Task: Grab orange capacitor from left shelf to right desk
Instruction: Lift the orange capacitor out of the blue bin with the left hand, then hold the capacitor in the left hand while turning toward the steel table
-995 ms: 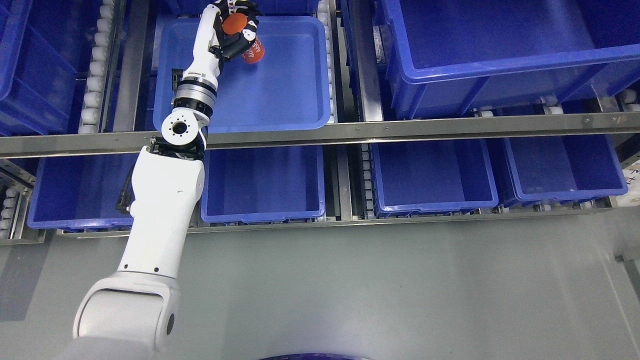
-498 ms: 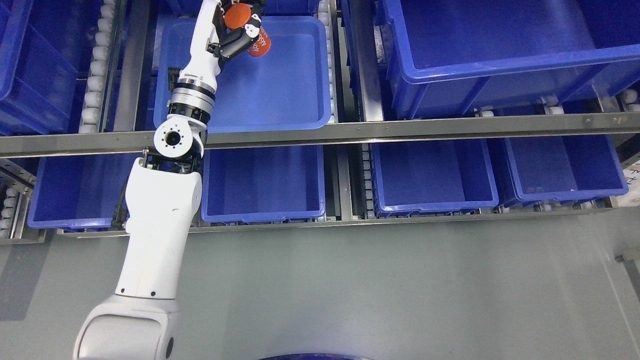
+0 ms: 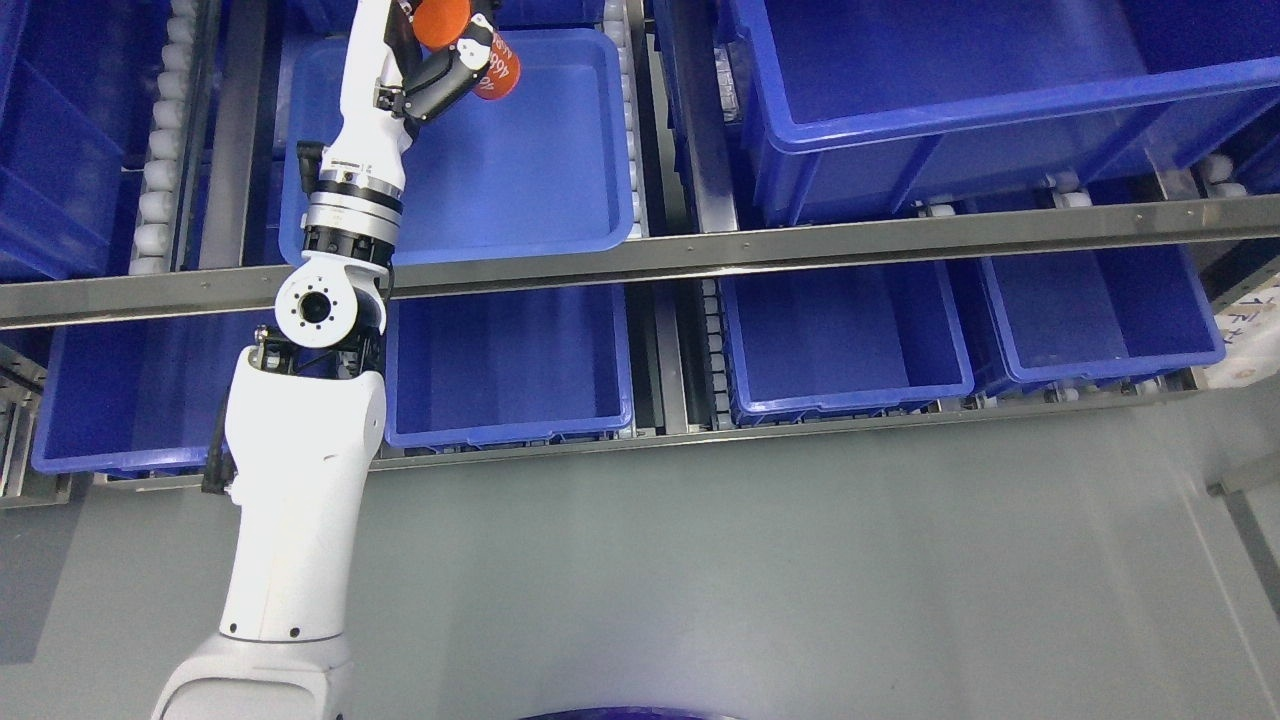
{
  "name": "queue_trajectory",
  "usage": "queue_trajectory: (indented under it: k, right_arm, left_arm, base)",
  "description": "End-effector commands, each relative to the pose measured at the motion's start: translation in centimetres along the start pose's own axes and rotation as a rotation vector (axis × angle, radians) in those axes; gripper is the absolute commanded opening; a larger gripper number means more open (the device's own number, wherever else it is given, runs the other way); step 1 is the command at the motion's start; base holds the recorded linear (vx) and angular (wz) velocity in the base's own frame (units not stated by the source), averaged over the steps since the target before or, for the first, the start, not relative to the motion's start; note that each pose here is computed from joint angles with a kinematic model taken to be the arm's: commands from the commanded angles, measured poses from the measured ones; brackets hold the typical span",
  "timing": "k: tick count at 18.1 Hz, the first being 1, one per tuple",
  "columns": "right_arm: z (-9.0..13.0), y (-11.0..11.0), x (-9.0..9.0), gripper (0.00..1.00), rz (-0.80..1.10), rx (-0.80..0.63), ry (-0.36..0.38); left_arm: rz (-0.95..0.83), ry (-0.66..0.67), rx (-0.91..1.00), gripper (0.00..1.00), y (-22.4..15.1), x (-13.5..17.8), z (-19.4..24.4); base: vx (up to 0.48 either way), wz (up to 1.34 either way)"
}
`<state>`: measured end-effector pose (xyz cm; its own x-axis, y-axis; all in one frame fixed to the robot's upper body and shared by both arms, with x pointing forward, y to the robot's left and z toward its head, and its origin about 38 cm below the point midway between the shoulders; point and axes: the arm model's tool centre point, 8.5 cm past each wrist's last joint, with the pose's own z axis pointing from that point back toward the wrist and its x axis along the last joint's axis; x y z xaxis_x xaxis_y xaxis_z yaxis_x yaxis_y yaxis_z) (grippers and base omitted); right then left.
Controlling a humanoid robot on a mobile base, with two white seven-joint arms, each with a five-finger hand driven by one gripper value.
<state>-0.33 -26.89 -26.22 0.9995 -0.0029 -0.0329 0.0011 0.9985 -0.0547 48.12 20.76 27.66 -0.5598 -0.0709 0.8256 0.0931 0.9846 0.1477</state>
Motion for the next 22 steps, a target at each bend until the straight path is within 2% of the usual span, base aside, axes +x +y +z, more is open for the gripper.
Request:
queue_trajectory:
  k: [1,8,13,22]
  right_arm:
    - [0.0,-1.1,0.3,1.00,-0.004,-0.018,-0.018]
    - [0.0,-1.1,0.3,1.00,-0.004,-0.018,-0.018]
    - [0.0,-1.1,0.3,1.00,-0.004,-0.018,-0.016]
    - [0.0,-1.1,0.3,1.00,-0.004,-0.018,-0.018]
  left_arm:
    - [-0.004,-0.181,0.015,0.01,1.1,5.3,0.3]
    - [-0.007,-0.255,0.028,0.01,1.6,6.9,-0.6]
    - [0.023,-0.291,-0.020,0.01,-0.1,7.8,-1.3]
    - [0.097,-0.281,-0.069,0.01,-2.0,7.6,-1.4]
  base:
    - [-0.041,-0.18]
    - [-0.033,-0.25]
    - [-0.023,-0.39]
    - [-0.004,-0.82]
